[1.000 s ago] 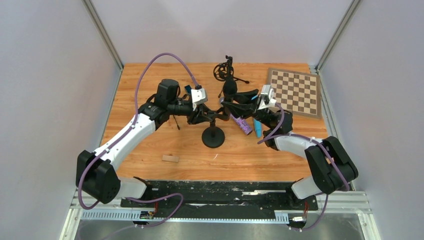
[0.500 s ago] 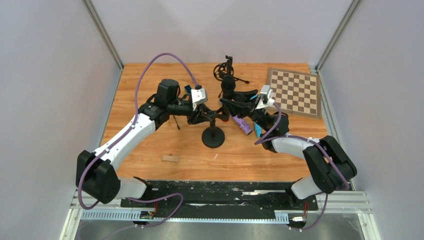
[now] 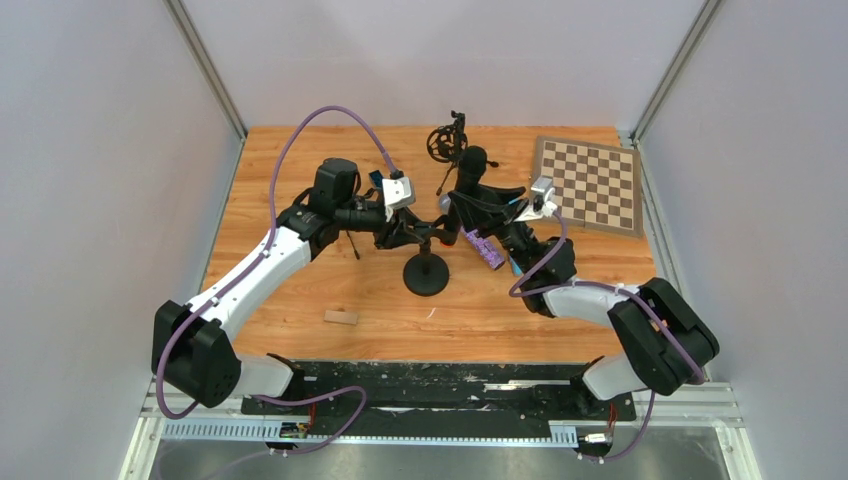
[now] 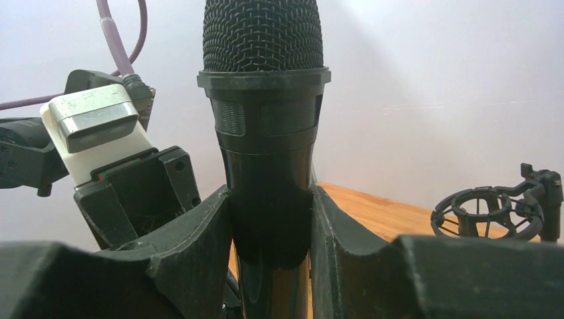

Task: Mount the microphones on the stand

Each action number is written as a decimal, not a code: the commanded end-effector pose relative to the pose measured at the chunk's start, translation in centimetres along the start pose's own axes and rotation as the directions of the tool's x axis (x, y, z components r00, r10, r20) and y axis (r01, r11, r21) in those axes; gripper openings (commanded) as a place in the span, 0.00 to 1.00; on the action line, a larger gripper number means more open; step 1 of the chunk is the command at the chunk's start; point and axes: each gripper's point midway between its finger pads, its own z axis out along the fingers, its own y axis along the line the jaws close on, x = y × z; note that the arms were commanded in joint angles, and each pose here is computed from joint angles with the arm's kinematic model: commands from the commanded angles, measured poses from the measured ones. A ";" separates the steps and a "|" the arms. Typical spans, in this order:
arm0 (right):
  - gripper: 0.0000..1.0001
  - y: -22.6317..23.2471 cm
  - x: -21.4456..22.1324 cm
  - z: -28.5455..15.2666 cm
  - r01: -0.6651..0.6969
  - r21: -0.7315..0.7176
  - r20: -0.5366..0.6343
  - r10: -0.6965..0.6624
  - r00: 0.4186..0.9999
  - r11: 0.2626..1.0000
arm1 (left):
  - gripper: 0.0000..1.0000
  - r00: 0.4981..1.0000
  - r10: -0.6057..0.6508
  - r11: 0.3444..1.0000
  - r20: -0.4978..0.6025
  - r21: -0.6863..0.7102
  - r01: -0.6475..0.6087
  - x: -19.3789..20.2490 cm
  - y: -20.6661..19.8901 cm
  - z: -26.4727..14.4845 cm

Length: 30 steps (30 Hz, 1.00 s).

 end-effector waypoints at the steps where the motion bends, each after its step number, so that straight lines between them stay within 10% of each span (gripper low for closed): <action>1: 0.00 4.1 -5.3 0.5 -0.024 -0.098 0.207 0.044 0.977 0.995 | 0.00 0.999 0.032 0.999 0.012 -0.024 -0.032 -0.8 0.5 -0.2; 11: 0.00 6.5 -4.3 1.1 0.156 -0.096 0.229 -0.131 0.965 0.983 | 0.00 1.000 0.024 1.000 0.017 -0.010 -0.024 -0.8 0.3 -0.2; 30: 0.00 7.7 -3.9 1.9 0.073 -0.108 0.239 -0.046 0.970 0.991 | 0.00 1.000 0.007 1.000 0.025 -0.019 -0.006 -0.9 0.5 0.0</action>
